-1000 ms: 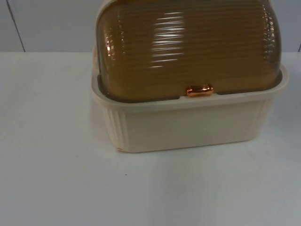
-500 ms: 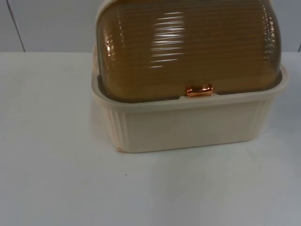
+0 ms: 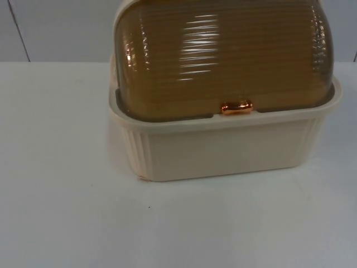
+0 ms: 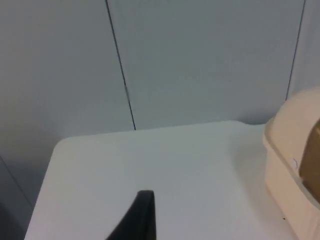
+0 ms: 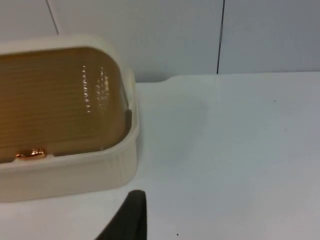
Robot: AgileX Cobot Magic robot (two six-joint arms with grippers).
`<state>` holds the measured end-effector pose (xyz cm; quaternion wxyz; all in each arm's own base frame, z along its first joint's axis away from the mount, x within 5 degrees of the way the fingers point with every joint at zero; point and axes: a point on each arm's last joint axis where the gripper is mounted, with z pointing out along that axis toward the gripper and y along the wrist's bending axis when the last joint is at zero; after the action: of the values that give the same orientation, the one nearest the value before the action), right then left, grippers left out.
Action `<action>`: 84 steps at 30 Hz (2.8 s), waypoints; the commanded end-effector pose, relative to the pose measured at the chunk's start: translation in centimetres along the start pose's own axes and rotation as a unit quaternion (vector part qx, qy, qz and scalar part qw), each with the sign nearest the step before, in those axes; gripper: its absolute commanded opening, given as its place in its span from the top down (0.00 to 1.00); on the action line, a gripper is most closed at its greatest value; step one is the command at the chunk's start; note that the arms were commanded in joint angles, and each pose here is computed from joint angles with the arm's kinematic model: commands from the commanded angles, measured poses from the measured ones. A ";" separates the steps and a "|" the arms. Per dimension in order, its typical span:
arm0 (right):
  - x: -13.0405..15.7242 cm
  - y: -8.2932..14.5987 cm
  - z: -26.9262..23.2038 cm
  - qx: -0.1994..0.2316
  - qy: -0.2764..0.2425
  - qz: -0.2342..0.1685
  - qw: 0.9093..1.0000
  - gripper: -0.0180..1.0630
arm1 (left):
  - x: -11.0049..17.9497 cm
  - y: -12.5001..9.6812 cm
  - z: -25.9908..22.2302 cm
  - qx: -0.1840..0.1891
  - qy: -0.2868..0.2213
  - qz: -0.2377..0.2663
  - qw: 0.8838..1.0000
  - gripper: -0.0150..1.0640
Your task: Open the box lid with the left hand, place the block into the box with the right hand, then close the box lid with the left hand.
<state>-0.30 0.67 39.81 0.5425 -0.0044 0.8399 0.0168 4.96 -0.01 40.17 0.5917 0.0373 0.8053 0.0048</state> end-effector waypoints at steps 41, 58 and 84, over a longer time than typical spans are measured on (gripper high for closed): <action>10.8 -0.9 4.6 0.037 0.034 -0.002 0.999 0.04 | 10.3 0.3 0.3 -0.032 0.138 0.031 0.989 0.01; 10.8 -0.9 4.6 0.037 0.034 -0.002 0.999 0.04 | 13.0 -0.6 1.7 0.006 0.196 0.005 0.981 0.01; 10.9 -0.8 4.4 0.032 0.027 0.003 0.999 0.04 | 13.8 -0.6 -1.3 0.017 0.094 -0.008 0.995 0.01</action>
<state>-0.76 0.12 27.98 0.5147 0.0121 0.8572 -0.0093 -0.41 0.43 27.51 0.5117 0.0417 0.8582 -0.0016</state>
